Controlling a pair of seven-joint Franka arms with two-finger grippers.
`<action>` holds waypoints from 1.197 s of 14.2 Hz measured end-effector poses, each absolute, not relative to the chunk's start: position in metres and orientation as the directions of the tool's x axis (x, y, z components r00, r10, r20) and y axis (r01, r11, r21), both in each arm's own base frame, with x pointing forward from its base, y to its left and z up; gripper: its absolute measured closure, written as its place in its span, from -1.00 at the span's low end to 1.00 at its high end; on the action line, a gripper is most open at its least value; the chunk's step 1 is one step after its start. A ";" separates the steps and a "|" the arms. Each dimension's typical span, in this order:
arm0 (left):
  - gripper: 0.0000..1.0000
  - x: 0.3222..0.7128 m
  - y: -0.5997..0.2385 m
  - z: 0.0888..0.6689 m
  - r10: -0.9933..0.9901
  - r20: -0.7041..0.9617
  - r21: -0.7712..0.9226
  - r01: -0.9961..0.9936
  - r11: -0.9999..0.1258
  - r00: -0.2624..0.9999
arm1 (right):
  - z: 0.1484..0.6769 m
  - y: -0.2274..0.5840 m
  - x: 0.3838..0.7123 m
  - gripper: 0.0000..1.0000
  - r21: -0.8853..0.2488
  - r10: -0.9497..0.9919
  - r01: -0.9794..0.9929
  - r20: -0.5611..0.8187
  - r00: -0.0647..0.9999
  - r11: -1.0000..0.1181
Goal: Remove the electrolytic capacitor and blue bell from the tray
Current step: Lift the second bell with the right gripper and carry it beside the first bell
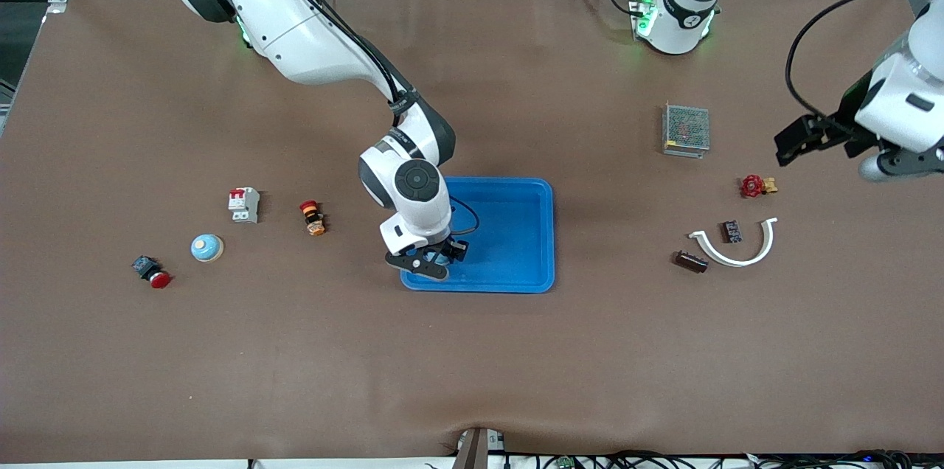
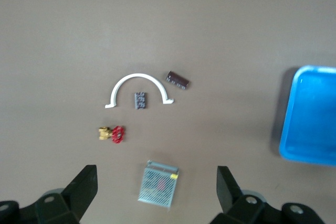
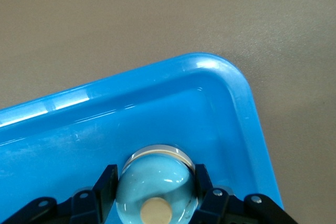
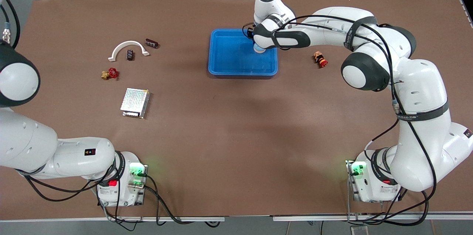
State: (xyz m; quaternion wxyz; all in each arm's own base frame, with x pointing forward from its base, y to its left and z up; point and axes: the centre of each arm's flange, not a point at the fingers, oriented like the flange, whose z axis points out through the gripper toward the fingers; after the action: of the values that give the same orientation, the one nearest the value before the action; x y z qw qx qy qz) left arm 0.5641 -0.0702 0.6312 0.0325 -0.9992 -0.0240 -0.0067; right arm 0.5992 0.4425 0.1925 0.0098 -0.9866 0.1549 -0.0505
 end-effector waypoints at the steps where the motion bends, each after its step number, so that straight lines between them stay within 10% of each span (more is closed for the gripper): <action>1: -1.00 0.557 -0.070 0.637 0.028 0.015 -0.069 0.029 -0.997 0.999 | 0.193 0.442 0.600 -0.29 -0.035 -0.308 -0.306 0.097 0.946 -0.951; 17: -1.00 0.528 -0.070 0.637 0.019 -0.015 -0.047 0.018 -0.999 1.000 | 0.224 0.414 0.622 -0.29 -0.016 -0.434 -0.436 -0.062 0.899 -0.900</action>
State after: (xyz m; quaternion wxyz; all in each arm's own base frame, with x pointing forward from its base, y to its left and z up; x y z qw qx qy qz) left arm 0.5282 -0.0703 0.6366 0.0236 -0.9996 -0.0092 0.0077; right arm 0.6224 0.4135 0.2243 0.0146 -0.9743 0.2231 0.0283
